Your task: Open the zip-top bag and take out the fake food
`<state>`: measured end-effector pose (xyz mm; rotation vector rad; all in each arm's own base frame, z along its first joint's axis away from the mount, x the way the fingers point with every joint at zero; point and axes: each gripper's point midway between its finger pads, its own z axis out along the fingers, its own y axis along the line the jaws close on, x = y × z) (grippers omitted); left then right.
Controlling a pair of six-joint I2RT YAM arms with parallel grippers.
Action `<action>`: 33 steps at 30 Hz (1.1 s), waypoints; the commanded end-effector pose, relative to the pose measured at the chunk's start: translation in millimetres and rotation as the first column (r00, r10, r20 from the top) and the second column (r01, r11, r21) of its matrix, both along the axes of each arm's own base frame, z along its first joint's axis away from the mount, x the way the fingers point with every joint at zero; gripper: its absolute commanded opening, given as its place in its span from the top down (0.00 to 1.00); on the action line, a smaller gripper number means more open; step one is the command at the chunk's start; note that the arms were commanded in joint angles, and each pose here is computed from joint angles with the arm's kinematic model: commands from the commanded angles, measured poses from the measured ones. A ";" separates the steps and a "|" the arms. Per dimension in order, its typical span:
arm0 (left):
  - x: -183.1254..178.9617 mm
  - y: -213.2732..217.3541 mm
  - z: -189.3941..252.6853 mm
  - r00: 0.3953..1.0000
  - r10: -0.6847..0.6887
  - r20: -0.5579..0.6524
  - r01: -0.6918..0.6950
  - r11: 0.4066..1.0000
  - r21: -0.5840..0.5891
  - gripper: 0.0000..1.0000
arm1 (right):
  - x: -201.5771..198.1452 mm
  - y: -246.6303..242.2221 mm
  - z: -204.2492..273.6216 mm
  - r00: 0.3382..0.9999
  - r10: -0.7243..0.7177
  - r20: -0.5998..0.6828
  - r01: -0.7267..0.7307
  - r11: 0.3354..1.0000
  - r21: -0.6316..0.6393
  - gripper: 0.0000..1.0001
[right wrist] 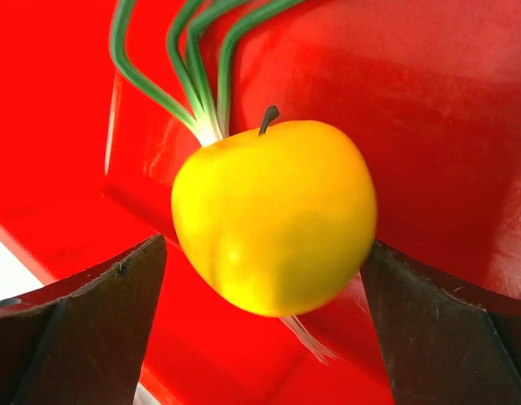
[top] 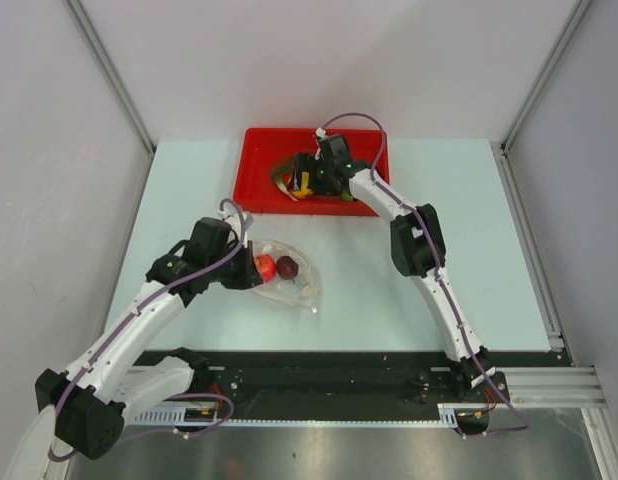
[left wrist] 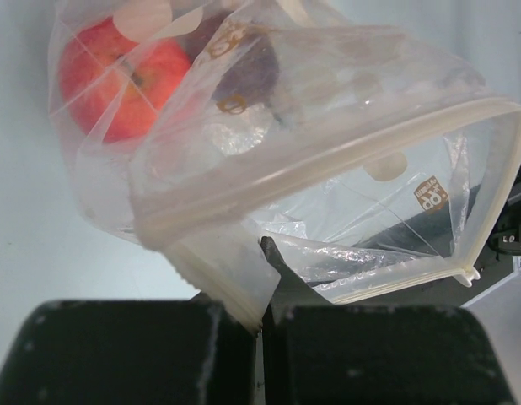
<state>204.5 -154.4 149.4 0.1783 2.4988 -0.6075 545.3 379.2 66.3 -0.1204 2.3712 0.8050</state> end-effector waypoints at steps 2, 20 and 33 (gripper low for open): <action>1.6 -12.4 25.3 0.999 0.020 0.040 -0.016 0.994 -0.111 1.00 | -2.5 0.7 63.9 0.997 0.007 0.082 -0.008 1.000 0.008 0.00; 7.8 -30.6 50.2 0.997 0.058 0.060 -0.041 0.964 -0.261 1.00 | -186.3 -23.9 207.5 0.937 0.260 0.233 -0.231 0.962 -0.145 0.17; 5.9 -28.7 54.6 0.997 0.058 0.049 -0.044 0.968 -0.248 1.00 | -286.0 17.7 191.7 0.861 0.476 0.179 -0.479 0.877 -0.027 0.55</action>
